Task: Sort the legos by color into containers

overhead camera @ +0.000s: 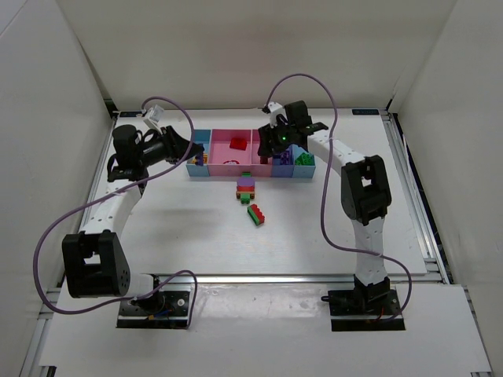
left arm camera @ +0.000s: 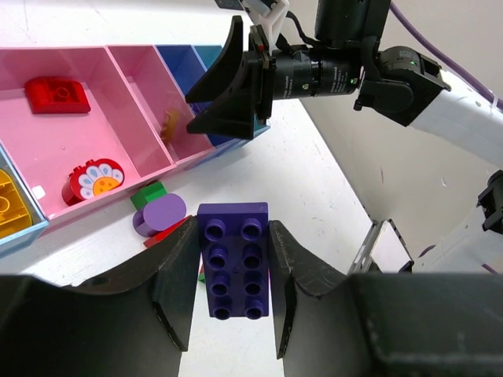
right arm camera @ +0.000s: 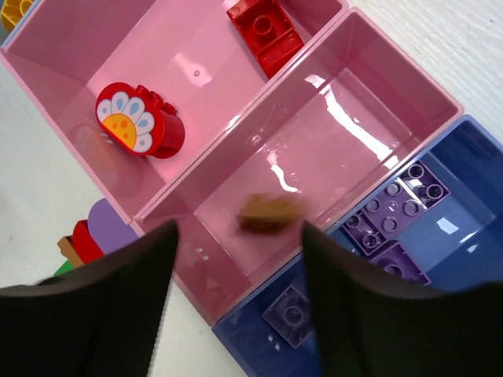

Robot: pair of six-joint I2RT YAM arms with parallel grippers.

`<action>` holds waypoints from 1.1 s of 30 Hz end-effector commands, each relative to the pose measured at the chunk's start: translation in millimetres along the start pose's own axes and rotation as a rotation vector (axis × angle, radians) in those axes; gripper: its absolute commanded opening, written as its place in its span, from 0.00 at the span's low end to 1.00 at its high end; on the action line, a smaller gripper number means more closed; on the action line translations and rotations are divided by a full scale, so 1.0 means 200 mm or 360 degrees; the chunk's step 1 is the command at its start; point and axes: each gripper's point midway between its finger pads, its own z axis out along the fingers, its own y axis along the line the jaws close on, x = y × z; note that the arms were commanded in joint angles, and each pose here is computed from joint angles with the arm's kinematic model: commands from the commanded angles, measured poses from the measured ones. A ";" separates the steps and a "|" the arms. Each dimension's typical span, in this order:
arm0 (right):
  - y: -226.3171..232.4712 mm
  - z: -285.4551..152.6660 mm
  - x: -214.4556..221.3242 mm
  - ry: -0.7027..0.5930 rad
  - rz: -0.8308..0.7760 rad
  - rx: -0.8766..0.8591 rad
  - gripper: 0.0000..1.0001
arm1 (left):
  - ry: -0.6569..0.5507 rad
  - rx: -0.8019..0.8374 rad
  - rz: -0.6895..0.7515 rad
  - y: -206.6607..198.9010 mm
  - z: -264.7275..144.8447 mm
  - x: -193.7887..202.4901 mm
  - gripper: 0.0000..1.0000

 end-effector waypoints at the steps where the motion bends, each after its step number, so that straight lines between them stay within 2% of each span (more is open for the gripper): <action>1: 0.02 -0.02 -0.12 -0.0083 -0.0097 0.0033 0.72 | -0.0042 0.0028 0.0094 -0.06 -0.01 -0.09 0.11; 3: 0.04 -0.04 -0.15 -0.0100 -0.0097 0.0028 0.78 | -0.0035 0.0032 0.0091 -0.05 0.01 -0.09 0.11; 7: 0.09 -0.19 -0.27 -0.0193 -0.0086 0.0064 0.83 | -0.0021 0.0051 0.0119 -0.07 0.06 -0.09 0.11; 12: 0.15 -0.57 -0.45 -0.0368 -0.0183 0.0239 0.89 | 0.0047 0.0124 0.0164 -0.17 0.23 -0.04 0.12; 18: 0.08 -0.88 -0.30 -0.0319 -0.0119 0.0337 0.92 | 0.0127 0.0157 0.0177 -0.17 0.47 0.01 0.13; 24: -0.14 -1.13 -0.12 -0.0274 0.0055 0.0509 0.92 | 0.0137 0.0170 0.0206 -0.16 0.67 -0.02 0.16; 29: -0.25 -1.25 -0.01 -0.0269 0.0175 0.0602 0.92 | 0.0182 0.0211 0.0229 -0.16 0.85 0.02 0.17; 32: -0.23 -1.28 0.01 -0.0284 0.0186 0.0603 0.92 | 0.0243 0.0233 0.0218 -0.14 0.97 0.12 0.18; 33: -0.22 -1.29 0.00 -0.0304 0.0179 0.0594 0.92 | 0.0228 0.0251 0.0247 -0.16 1.00 0.09 0.18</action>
